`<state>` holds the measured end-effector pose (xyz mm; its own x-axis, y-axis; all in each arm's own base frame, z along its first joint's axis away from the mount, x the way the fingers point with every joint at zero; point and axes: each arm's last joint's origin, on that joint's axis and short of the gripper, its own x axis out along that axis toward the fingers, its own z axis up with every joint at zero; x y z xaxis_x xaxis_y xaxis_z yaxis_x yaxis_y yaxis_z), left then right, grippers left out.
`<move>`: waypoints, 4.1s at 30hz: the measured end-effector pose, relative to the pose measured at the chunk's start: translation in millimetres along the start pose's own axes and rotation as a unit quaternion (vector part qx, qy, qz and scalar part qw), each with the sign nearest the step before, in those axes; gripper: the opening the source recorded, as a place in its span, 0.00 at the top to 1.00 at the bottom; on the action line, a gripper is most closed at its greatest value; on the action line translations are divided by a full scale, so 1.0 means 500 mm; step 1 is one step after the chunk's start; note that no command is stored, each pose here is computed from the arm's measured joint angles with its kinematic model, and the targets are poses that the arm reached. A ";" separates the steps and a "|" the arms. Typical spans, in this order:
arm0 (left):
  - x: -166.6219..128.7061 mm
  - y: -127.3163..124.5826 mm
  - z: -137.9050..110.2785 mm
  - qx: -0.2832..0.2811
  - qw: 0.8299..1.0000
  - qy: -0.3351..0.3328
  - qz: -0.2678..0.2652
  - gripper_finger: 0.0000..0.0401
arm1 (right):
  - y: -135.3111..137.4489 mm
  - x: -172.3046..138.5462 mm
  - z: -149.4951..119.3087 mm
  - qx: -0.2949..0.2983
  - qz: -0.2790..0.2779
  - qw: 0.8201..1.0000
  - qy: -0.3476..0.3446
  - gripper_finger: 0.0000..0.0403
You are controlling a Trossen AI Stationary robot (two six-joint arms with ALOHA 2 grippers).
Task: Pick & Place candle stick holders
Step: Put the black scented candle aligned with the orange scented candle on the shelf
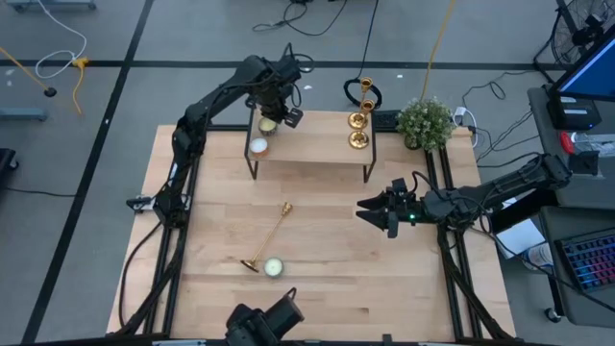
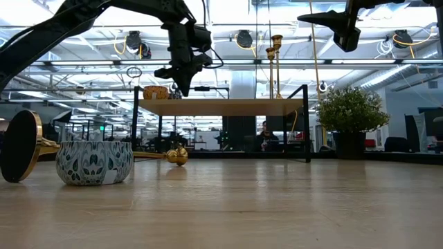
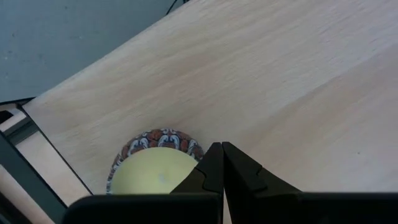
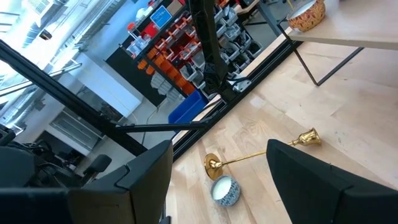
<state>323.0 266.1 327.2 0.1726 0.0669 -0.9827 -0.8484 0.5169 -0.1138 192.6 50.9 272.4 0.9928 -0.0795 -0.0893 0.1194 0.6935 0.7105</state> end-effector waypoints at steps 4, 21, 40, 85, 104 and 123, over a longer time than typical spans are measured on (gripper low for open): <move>0.000 0.003 0.001 -0.001 1.000 0.000 0.000 1.00 | 0.000 0.000 0.000 -0.003 0.000 1.000 0.000 0.36; 0.029 0.008 -0.004 0.004 0.999 0.024 0.025 1.00 | 0.000 0.000 0.000 -0.003 0.001 1.000 0.001 0.36; -0.025 0.086 0.019 -0.023 0.997 -0.035 0.071 1.00 | -0.005 0.002 0.005 0.008 -0.008 1.000 -0.008 0.36; 0.005 0.033 0.003 0.088 0.996 0.015 -0.012 1.00 | -0.013 0.006 0.014 0.009 -0.024 0.999 -0.025 0.36; 0.011 0.033 0.002 0.100 0.995 0.016 0.011 1.00 | -0.013 0.006 0.014 0.009 -0.024 0.999 -0.025 0.36; -0.009 0.035 0.006 0.105 0.994 -0.008 0.025 1.00 | -0.013 0.006 0.014 0.009 -0.025 0.999 -0.026 0.36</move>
<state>308.7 277.3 330.2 0.1421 0.1097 -0.9838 -0.7333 0.6792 -0.0302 194.7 41.1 272.4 0.9845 -0.1512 -0.0885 0.1683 0.6751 0.7182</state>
